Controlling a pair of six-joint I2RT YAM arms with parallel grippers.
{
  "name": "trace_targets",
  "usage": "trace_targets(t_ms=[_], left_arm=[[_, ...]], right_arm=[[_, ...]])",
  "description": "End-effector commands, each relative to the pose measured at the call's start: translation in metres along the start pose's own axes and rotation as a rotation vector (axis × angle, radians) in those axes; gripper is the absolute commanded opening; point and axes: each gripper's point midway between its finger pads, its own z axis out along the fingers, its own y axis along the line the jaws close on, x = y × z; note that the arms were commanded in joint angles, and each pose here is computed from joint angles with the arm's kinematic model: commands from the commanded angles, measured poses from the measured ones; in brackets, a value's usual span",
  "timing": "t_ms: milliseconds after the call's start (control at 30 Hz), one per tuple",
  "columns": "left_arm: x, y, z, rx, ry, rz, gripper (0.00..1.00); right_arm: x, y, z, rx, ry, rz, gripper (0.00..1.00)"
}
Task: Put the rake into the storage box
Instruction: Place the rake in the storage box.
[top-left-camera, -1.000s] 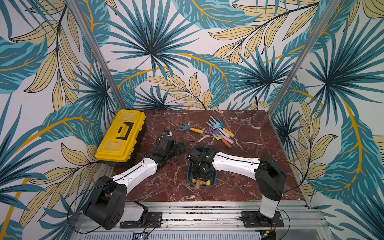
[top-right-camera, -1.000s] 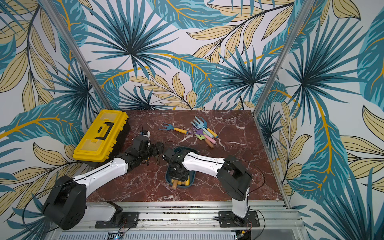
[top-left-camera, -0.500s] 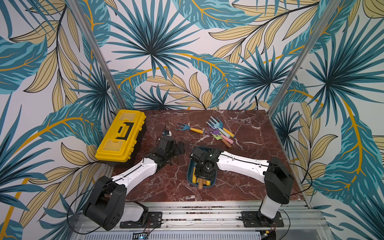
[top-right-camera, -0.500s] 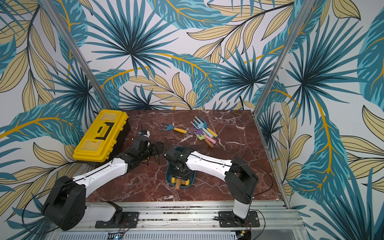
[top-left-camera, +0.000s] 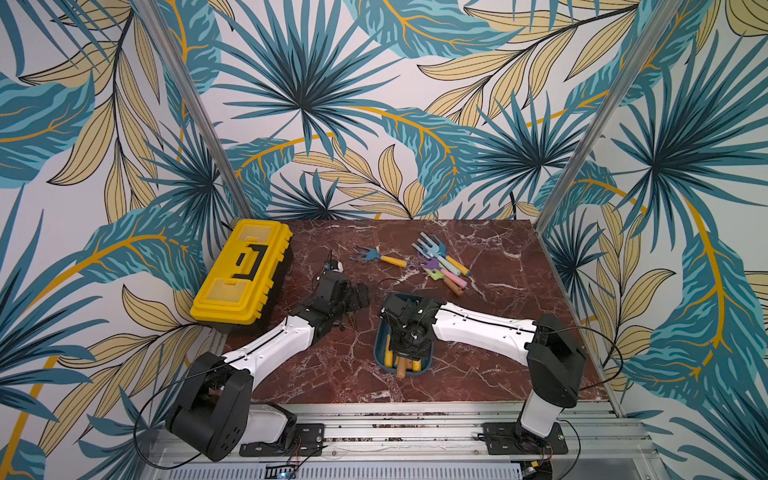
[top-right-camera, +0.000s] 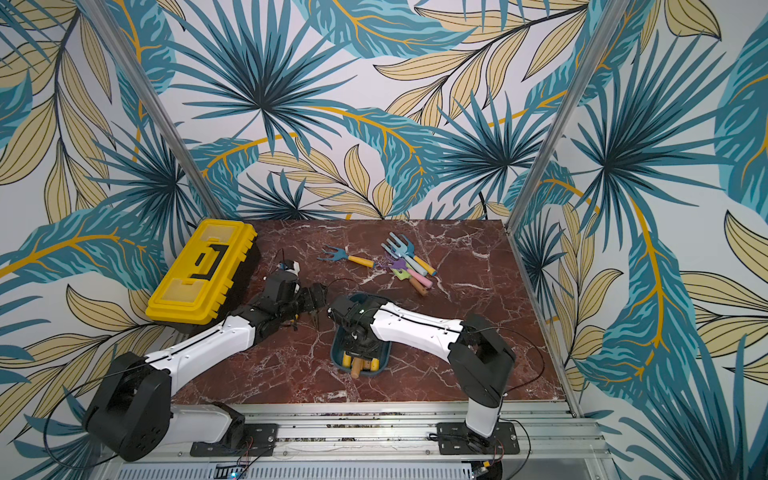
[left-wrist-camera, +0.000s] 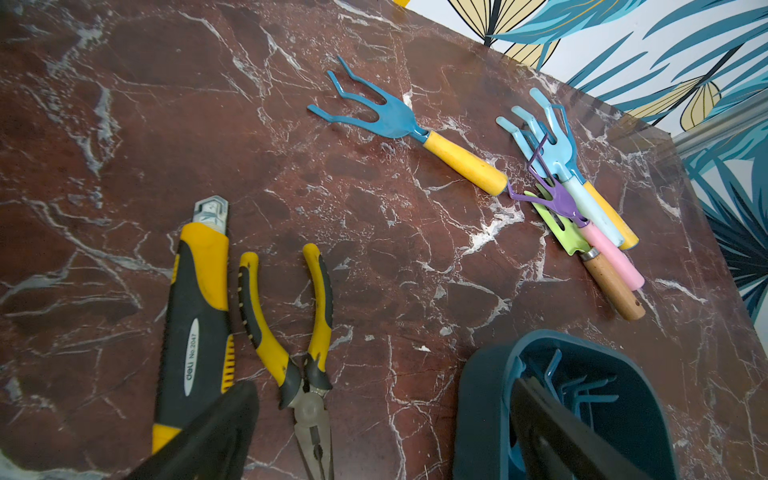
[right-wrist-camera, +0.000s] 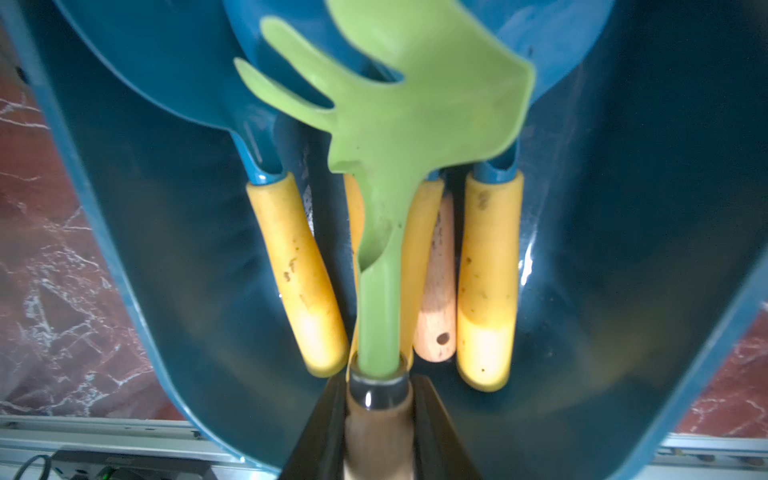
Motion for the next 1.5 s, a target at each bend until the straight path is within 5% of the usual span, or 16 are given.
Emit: trace_targets(t_ms=[0, 300, 767, 1067, 1467], left_arm=[[-0.010, -0.001, -0.009, 0.012, -0.040, -0.009, 1.00], [-0.014, 0.002, -0.014, 0.008, -0.068, -0.012, 1.00], [-0.015, 0.001, -0.016, 0.011, -0.069, -0.012, 1.00], [-0.012, -0.002, -0.012, 0.029, -0.049, -0.015, 1.00], [0.019, -0.043, 0.010, 0.220, 0.145, -0.021, 1.00]], right_arm=[[-0.005, -0.014, -0.006, 0.048, -0.041, 0.018, 0.20], [-0.018, -0.009, -0.035, -0.001, -0.152, 0.036, 0.17], [-0.031, 0.012, -0.013, 0.032, -0.165, 0.034, 0.18], [-0.032, 0.018, -0.018, -0.006, -0.169, 0.006, 0.45], [-0.057, -0.042, -0.065, -0.042, -0.255, 0.007, 0.48]])
